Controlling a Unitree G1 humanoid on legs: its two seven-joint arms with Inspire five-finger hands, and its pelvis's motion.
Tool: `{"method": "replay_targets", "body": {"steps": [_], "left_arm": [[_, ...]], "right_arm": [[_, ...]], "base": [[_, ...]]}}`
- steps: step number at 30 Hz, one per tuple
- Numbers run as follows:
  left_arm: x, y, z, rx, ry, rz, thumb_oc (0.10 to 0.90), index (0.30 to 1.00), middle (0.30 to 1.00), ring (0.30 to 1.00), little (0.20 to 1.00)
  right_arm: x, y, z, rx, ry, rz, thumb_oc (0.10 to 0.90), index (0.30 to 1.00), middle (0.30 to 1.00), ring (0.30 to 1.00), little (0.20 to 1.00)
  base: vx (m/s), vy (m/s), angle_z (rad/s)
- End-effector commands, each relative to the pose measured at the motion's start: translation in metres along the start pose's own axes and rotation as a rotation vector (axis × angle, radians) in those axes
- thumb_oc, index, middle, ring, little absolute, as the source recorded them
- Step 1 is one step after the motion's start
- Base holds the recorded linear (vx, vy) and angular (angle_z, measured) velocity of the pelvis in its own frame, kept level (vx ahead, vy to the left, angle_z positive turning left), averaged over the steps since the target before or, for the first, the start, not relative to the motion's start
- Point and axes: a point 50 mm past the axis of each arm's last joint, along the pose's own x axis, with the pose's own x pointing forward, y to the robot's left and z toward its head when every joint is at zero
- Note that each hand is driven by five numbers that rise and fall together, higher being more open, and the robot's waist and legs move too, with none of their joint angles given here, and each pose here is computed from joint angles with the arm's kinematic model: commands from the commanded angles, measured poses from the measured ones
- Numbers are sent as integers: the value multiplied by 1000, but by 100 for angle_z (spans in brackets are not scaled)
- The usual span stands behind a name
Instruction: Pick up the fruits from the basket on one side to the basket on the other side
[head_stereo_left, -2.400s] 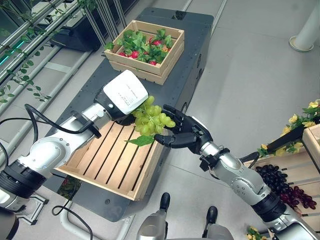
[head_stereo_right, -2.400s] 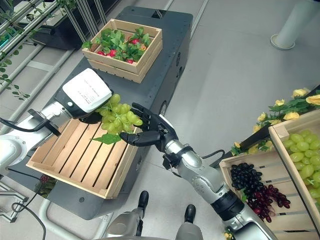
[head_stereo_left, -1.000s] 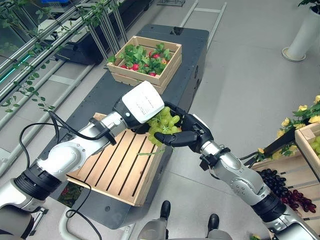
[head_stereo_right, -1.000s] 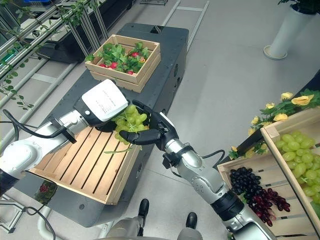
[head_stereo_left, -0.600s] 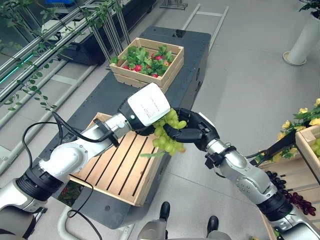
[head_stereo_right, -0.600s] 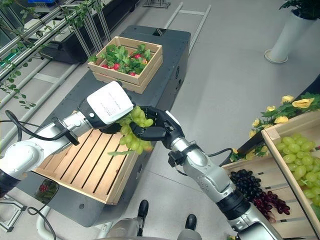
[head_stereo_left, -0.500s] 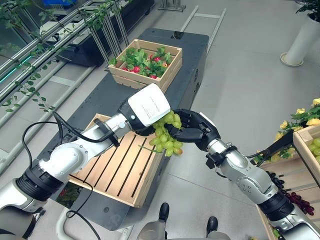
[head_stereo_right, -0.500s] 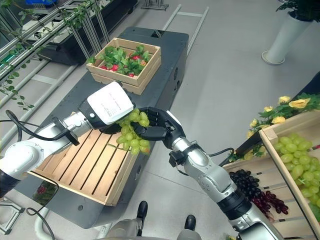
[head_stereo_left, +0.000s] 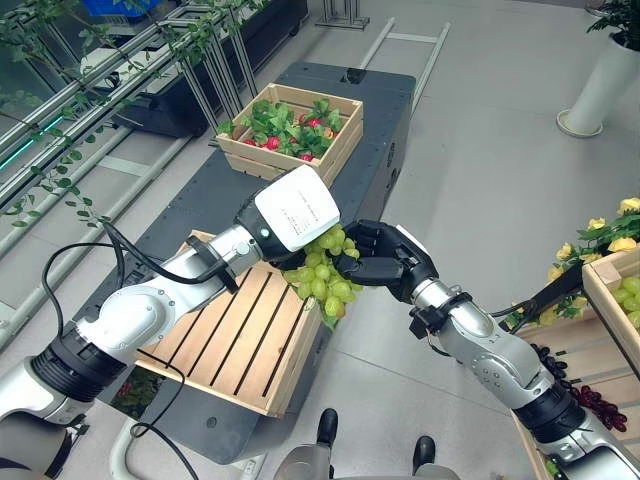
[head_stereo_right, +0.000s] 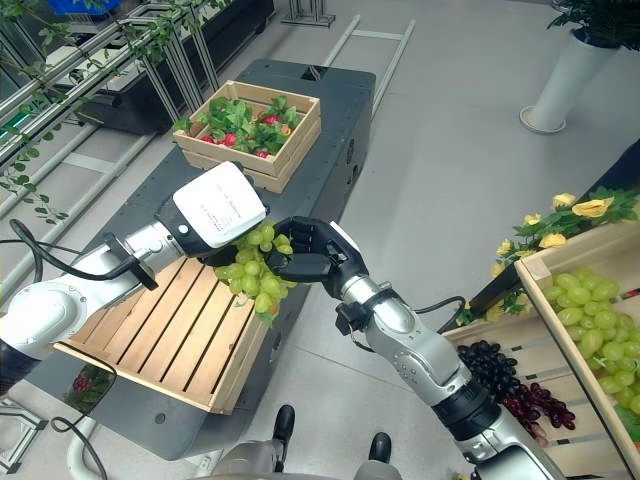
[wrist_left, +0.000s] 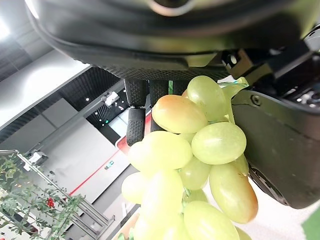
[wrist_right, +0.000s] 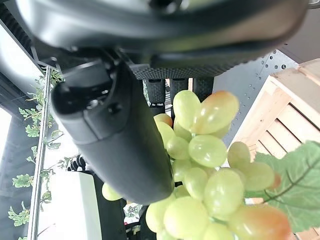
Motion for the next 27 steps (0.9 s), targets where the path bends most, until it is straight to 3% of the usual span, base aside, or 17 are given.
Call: {"method": "replay_targets", "body": {"steps": [1, 2, 16, 27], "left_arm": [[10, 33, -35, 40, 198, 211, 400, 300, 300, 300, 300], [10, 34, -34, 39, 198, 211, 400, 300, 300, 300, 300], [11, 39, -38, 52, 223, 232, 400, 300, 300, 300, 300], [15, 47, -38, 50, 232, 277, 400, 300, 300, 300, 300]], "right_arm": [[1, 42, 14, 69, -136, 198, 584, 575, 575, 575, 575], [1, 42, 14, 73, -130, 198, 800, 900, 900, 900, 900], [0, 44, 7, 151, -78, 244, 800, 900, 900, 900, 900], [-3, 60, -8, 372, 53, 414, 800, 900, 900, 900, 900]], "base": [[0, 0, 0], [0, 0, 0], [0, 0, 0], [-6, -7, -3]]}}
